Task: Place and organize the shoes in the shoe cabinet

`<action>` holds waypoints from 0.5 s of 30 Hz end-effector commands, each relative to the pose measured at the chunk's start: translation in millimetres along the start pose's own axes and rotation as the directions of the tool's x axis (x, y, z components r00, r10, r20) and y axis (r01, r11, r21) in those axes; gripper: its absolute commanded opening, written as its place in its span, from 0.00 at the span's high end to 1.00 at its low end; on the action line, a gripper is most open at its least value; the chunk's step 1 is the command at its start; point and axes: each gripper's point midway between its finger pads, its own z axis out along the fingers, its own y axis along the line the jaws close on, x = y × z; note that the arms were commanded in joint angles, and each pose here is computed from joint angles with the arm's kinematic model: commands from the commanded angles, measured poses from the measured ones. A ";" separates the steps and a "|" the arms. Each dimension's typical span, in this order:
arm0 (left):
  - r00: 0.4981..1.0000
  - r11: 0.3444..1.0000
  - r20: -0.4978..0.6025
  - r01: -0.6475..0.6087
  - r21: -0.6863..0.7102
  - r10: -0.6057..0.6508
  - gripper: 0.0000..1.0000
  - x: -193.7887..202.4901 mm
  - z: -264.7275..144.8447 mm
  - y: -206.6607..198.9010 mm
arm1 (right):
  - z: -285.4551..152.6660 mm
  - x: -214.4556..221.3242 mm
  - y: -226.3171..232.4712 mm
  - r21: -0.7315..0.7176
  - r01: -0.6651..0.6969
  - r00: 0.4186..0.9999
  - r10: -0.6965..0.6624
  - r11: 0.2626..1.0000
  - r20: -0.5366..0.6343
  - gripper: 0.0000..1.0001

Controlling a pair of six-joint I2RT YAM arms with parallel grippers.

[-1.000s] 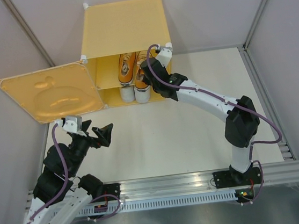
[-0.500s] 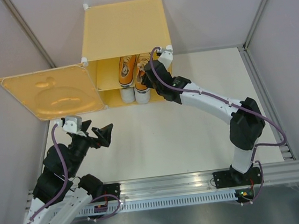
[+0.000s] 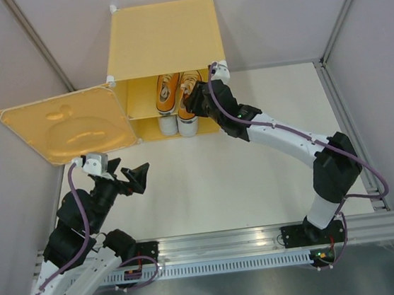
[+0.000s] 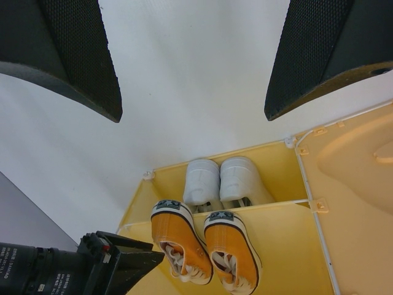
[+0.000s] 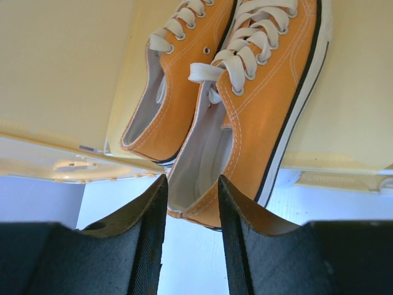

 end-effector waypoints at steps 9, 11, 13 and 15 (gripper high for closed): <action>0.999 1.000 0.032 -0.010 0.023 0.009 0.00 -8.1 1.3 -4.3 | -32.9 -2.2 21.6 -0.225 -0.016 1.000 0.013 0.974 -0.016 0.73; 1.000 1.000 0.030 -0.010 0.023 0.009 0.00 -7.7 1.2 -4.3 | -37.1 1.8 23.6 -0.252 -0.016 1.000 0.011 0.968 -0.023 0.85; 0.999 1.000 0.033 -0.009 0.027 0.008 0.00 -8.3 0.9 -4.9 | -44.5 10.8 27.6 -0.290 -0.004 0.999 -0.009 0.957 -0.043 0.89; 0.999 1.000 0.034 -0.011 0.027 0.010 0.00 -8.6 0.6 -4.8 | -52.8 16.6 34.7 -0.314 0.019 0.999 -0.031 0.949 -0.036 0.95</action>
